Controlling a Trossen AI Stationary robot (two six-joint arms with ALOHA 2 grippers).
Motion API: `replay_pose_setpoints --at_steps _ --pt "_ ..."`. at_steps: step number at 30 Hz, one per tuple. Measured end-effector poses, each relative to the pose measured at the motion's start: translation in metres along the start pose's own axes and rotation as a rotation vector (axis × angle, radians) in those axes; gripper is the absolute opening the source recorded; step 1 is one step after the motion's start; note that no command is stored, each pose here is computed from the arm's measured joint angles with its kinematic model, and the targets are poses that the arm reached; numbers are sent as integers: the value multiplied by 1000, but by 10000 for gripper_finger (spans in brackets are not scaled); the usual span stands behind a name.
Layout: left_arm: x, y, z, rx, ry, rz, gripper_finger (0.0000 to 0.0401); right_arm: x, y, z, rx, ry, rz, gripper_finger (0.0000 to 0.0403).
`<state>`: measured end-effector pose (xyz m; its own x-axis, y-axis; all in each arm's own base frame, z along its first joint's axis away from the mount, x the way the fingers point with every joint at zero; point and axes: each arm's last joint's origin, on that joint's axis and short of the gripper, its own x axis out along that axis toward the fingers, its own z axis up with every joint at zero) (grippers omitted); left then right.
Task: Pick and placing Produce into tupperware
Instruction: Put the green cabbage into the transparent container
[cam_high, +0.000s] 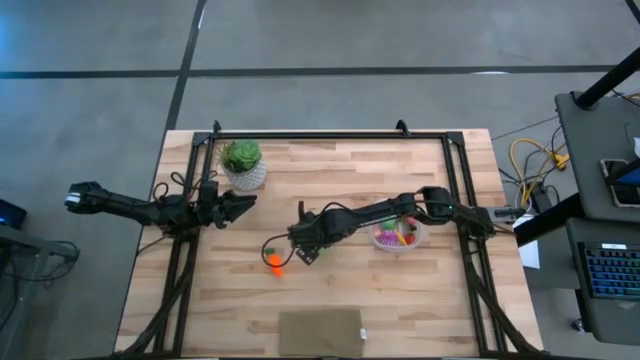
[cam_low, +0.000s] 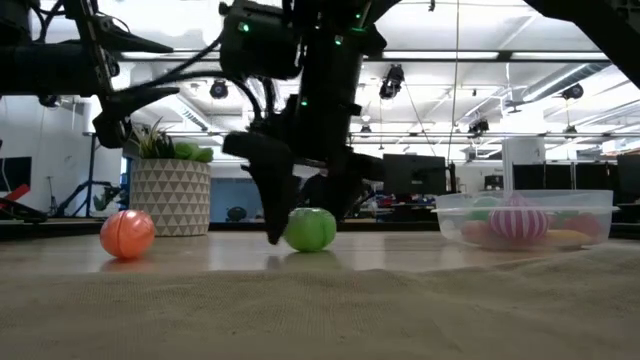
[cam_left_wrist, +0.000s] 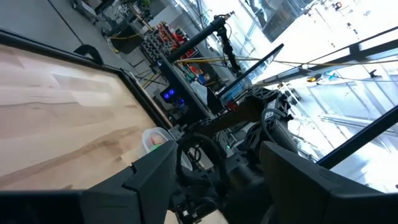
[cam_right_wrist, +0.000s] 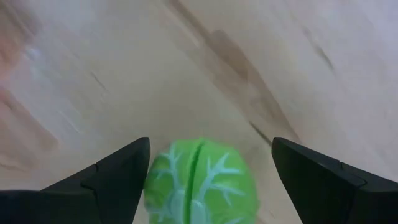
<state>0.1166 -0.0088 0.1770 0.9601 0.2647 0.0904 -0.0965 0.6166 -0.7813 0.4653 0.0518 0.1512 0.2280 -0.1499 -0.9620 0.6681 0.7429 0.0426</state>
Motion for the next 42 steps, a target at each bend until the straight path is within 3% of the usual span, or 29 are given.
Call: replay_pose_setpoints --at_steps 6,19,31,36,42 --pt "0 0 0 1 1 1 219 7 -3 -8 -7 73 10 329" --pt "0 0 0 0 1 0 219 7 0 -13 -8 75 6 323" --pt "0 0 0 0 1 1 219 4 0 -13 -33 102 10 244" --pt "0 0 0 1 1 1 219 -8 1 -12 -55 115 6 237" --pt "0 0 0 1 1 1 219 -50 -13 -9 -59 77 -73 252"
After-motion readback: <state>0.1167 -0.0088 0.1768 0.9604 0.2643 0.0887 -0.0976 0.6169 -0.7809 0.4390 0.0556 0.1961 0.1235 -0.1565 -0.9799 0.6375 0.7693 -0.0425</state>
